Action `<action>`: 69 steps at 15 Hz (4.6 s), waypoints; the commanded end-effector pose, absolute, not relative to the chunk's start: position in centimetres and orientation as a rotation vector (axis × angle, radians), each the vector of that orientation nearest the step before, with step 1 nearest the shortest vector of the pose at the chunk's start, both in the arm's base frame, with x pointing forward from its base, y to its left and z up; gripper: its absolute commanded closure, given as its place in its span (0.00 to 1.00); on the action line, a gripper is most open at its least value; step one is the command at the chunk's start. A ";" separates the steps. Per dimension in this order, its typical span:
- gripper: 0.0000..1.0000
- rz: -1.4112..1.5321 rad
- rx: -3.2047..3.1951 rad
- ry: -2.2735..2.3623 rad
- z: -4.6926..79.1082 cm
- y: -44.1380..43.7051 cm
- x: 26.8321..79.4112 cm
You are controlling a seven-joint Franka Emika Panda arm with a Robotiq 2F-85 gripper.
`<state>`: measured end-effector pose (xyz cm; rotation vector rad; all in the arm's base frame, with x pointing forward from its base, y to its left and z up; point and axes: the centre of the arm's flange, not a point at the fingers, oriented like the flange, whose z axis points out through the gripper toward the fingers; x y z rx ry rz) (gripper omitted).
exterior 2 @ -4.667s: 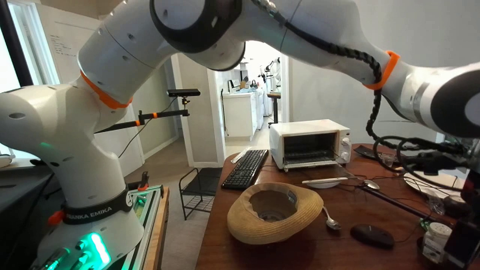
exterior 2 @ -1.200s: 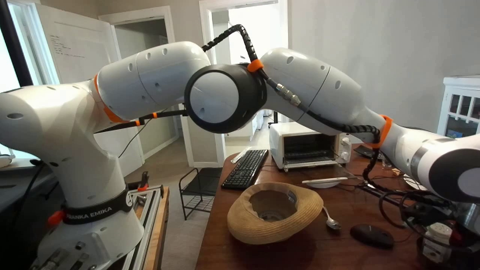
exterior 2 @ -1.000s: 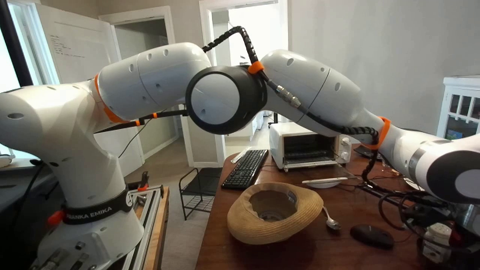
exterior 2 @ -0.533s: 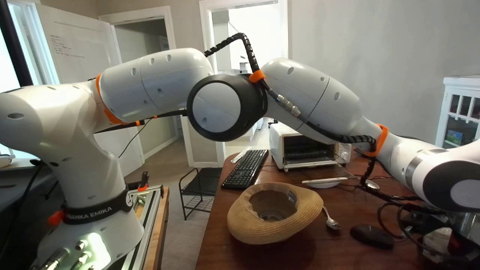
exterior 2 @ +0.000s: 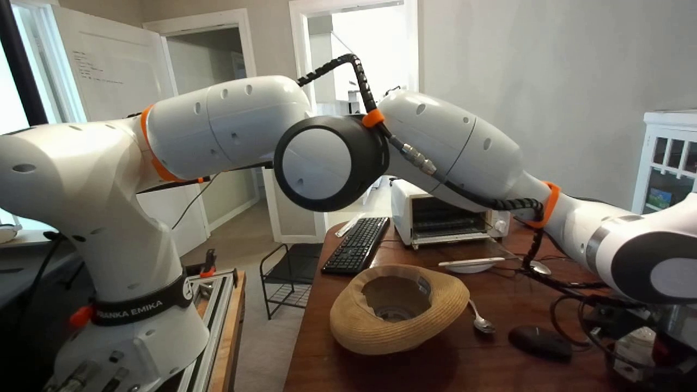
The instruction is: Put the grey lid on the jar in the bowl.
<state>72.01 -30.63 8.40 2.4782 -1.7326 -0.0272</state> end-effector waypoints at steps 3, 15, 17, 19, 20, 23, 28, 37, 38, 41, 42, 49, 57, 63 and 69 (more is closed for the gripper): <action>0.00 -0.011 2.494 -1.704 6.5 -30.8 73.8; 0.67 0.018 2.503 -1.685 6.6 -30.5 74.5; 0.77 0.019 2.500 -1.689 6.7 -30.5 74.4; 0.77 0.012 2.491 -1.698 6.7 -30.6 74.4; 0.77 0.004 2.473 -1.706 7.3 -30.7 74.1; 0.77 0.019 2.412 -1.741 9.6 -31.5 72.7; 0.77 0.034 2.346 -1.816 13.7 -33.2 71.9; 0.77 -0.089 2.443 -1.740 23.4 -29.8 72.3; 0.77 -0.088 2.461 -1.722 24.1 -29.1 72.6; 0.77 -0.108 2.534 -1.642 24.7 -26.2 73.4; 0.77 -0.116 2.565 -1.616 24.6 -25.3 73.6; 0.52 -0.092 2.598 -1.583 24.0 -24.4 75.5; 0.77 -0.081 2.601 -1.555 22.7 -23.5 76.4; 0.77 -0.083 2.611 -1.527 21.5 -23.4 77.2; 0.77 -0.070 2.627 -1.480 20.4 -23.0 78.2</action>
